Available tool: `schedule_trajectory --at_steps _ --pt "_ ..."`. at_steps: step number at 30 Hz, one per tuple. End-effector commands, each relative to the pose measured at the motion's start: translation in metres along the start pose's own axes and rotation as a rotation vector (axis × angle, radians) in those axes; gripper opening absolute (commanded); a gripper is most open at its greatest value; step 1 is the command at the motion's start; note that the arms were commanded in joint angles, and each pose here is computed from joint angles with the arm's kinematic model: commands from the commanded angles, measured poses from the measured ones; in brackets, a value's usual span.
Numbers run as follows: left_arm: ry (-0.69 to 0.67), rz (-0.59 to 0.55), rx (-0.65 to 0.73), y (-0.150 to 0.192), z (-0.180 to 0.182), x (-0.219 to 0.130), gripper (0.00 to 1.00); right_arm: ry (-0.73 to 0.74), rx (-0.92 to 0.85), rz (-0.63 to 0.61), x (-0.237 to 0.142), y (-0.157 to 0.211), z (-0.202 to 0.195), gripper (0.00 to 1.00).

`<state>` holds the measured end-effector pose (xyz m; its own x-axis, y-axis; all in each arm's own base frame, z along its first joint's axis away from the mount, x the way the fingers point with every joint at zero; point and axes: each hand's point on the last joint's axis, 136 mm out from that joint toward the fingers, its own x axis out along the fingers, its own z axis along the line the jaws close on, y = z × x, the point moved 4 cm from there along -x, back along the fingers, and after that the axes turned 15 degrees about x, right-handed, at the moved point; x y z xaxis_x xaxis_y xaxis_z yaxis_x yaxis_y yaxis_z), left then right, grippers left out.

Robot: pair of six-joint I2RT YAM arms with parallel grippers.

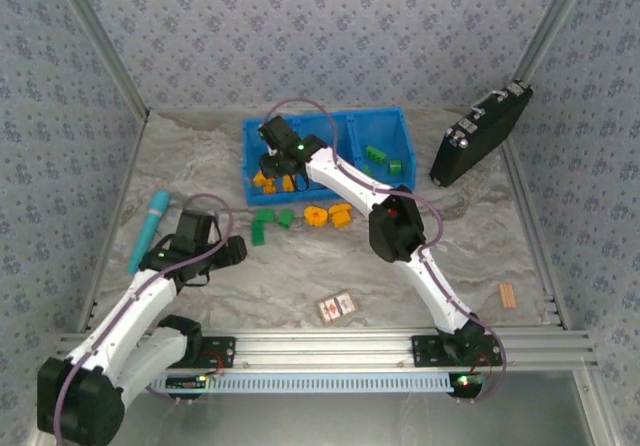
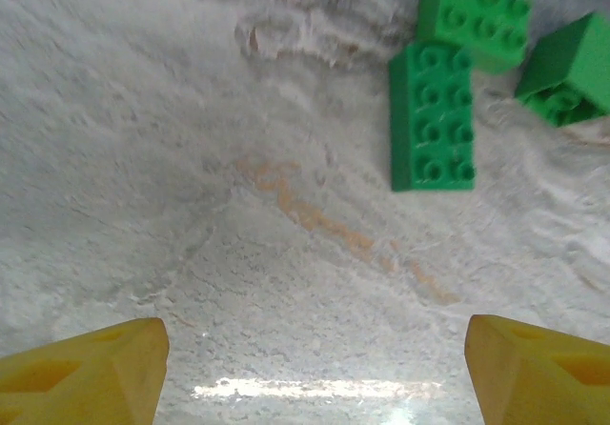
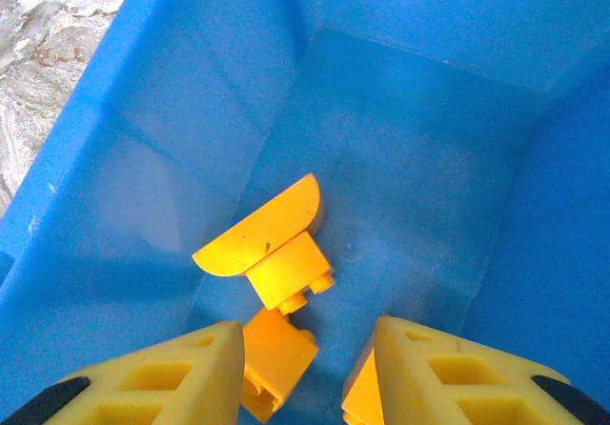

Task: Sort the legos into containers by color
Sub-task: Place the lego in the container, then pick up the lego from the center of the table.

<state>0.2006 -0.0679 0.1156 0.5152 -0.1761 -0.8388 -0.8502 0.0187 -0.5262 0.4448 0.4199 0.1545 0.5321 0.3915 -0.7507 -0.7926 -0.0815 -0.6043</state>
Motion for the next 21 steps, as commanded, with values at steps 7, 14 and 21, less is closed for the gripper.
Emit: schedule_trajectory --at_steps 7,14,21 --pt "-0.005 -0.108 -0.049 -0.020 -0.009 0.014 0.79 -0.028 -0.057 -0.041 -0.046 -0.008 0.005 0.40" --pt "0.020 -0.092 -0.034 -0.025 -0.020 0.033 0.78 0.001 -0.064 -0.067 -0.083 -0.005 -0.008 0.40" --pt "0.016 -0.099 -0.023 -0.034 -0.025 0.044 0.74 0.146 -0.075 -0.054 -0.144 0.004 -0.046 0.40"
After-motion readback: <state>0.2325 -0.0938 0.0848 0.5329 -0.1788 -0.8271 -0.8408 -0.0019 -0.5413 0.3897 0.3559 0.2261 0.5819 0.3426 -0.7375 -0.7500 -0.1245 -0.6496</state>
